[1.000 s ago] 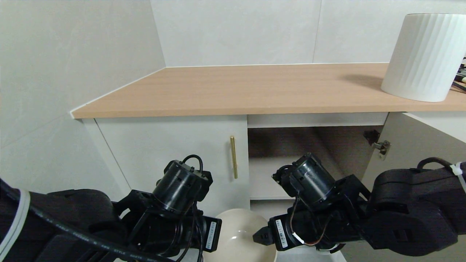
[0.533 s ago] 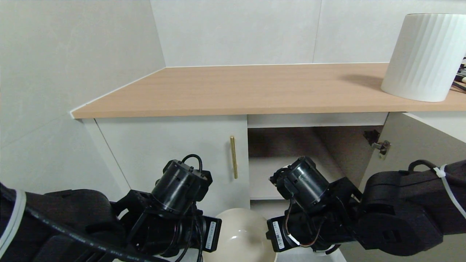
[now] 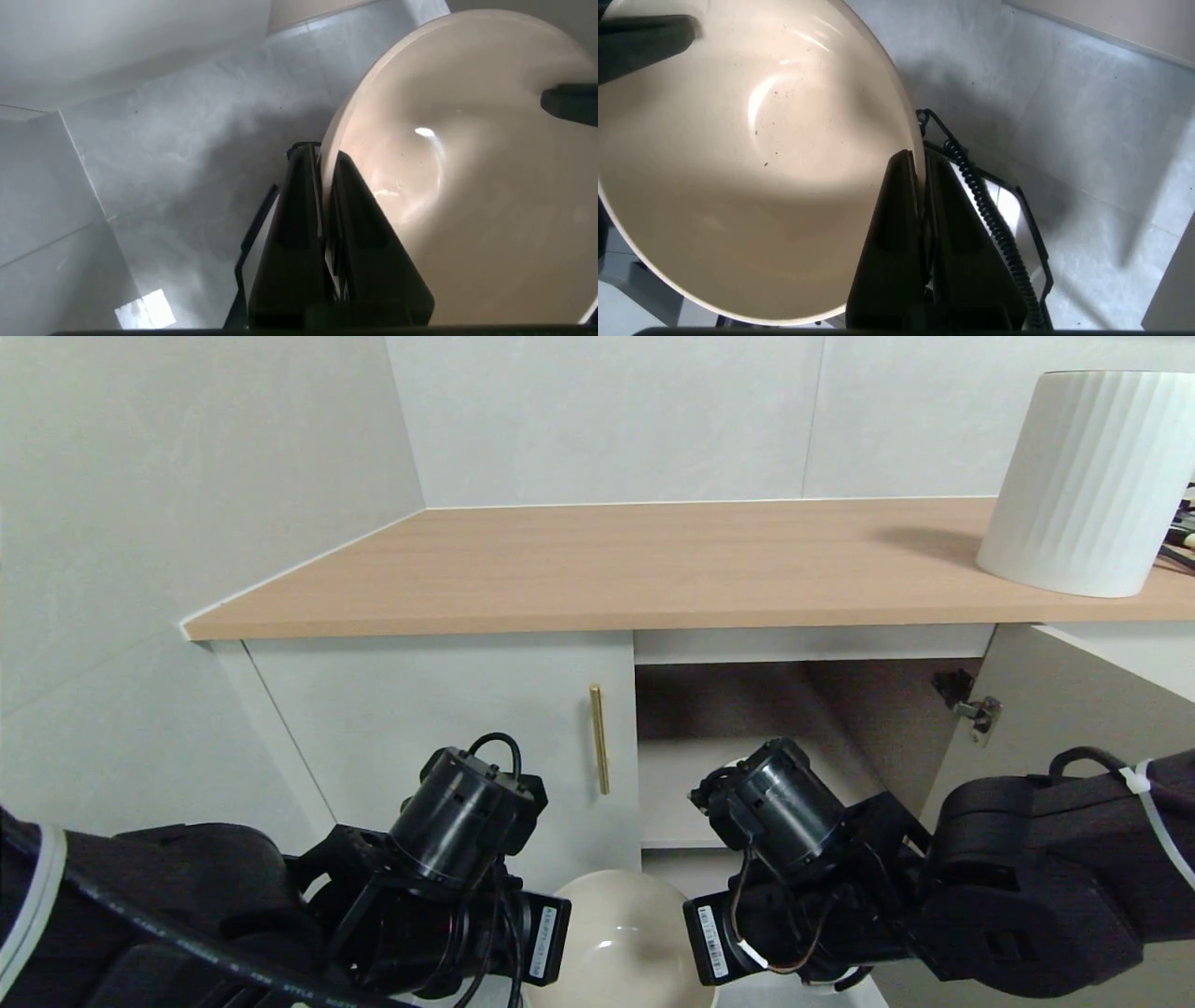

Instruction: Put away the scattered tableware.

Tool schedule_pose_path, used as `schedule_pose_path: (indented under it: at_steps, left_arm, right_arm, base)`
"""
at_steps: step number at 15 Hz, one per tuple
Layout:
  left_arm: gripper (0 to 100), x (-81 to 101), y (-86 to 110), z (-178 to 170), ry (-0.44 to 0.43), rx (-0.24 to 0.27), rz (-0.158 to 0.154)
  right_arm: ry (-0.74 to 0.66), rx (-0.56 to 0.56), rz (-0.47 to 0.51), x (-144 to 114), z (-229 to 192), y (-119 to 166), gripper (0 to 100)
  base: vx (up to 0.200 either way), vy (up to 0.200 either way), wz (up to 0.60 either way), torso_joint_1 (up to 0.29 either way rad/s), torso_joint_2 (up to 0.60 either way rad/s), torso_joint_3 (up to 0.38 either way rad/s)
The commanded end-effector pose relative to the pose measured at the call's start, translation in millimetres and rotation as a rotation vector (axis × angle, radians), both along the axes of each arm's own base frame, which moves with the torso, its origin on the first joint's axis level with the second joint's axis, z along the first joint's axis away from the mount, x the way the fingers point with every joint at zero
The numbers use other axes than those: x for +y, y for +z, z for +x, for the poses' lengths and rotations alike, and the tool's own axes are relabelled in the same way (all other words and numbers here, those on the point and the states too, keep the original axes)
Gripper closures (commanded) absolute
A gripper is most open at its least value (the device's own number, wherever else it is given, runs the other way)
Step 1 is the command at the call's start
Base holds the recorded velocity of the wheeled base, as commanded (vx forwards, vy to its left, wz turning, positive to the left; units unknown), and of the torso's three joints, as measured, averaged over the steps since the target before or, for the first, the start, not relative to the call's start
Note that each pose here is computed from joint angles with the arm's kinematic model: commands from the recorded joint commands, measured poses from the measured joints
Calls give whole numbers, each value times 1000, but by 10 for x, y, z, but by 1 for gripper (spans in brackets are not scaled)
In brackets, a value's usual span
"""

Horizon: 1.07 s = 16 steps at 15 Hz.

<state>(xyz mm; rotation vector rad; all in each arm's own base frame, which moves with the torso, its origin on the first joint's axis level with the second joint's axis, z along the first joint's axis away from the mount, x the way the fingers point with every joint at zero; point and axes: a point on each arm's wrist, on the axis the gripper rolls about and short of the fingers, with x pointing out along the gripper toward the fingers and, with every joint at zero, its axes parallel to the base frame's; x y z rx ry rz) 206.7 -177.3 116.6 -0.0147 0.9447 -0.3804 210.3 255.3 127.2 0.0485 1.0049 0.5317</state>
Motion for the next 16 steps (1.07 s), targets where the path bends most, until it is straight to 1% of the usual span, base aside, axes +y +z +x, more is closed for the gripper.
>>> schedule_pose_path:
  at_steps: [1,3,4,6,8,10,11,12,13,14,15,16]
  left_arm:
    - [100,5,-2,-8,0,1,1]
    - [100,3,0,-6,0,-1,-1]
    - [0,-2,6,0,1,-8,-7]
    - [0,-2,56,-1,2,-31,-32]
    - [0,0,89,-3,4,-46,-46]
    - [0,-3,133,1,4,-77,-72]
    - [0,-1,182,-2,7,-105,-100]
    - [0,9,217,-7,12,-127,-125]
    - [0,10,222,-8,13,-141,-142]
    - [0,4,206,-1,14,-138,-138]
    - [0,1,198,2,14,-136,-136]
    - [0,0,199,3,14,-137,-137]
  right_arm:
    - [0,2,-3,2,0,-9,100]
    - [0,2,-3,2,0,-9,100]
    - [0,2,-3,2,0,-9,100]
    - [0,2,-3,2,0,-9,100]
    - [0,3,-6,1,0,-17,100]
    - [-4,0,-10,5,5,-24,100]
    - [-10,1,-16,6,13,-39,100]
    - [-25,-2,-35,1,35,-78,100]
    - [-107,-45,-132,-13,111,-230,100]
    - [-174,-89,-199,-40,176,-308,100]
    - [-233,-108,-219,-64,279,-393,100]
    - [-262,-115,-197,-85,347,-410,100]
  base:
    - [0,0,0,0,0,0]
    - [0,0,0,0,0,0]
    - [0,0,0,0,0,0]
    - [0,0,0,0,0,0]
    - [0,0,0,0,0,0]
    - [0,0,0,0,0,0]
    - [0,0,0,0,0,0]
    - [0,0,0,0,0,0]
    - [0,0,0,0,0,0]
    - [0,0,0,0,0,0]
    - [0,0,0,0,0,0]
    - [0,0,0,0,0,0]
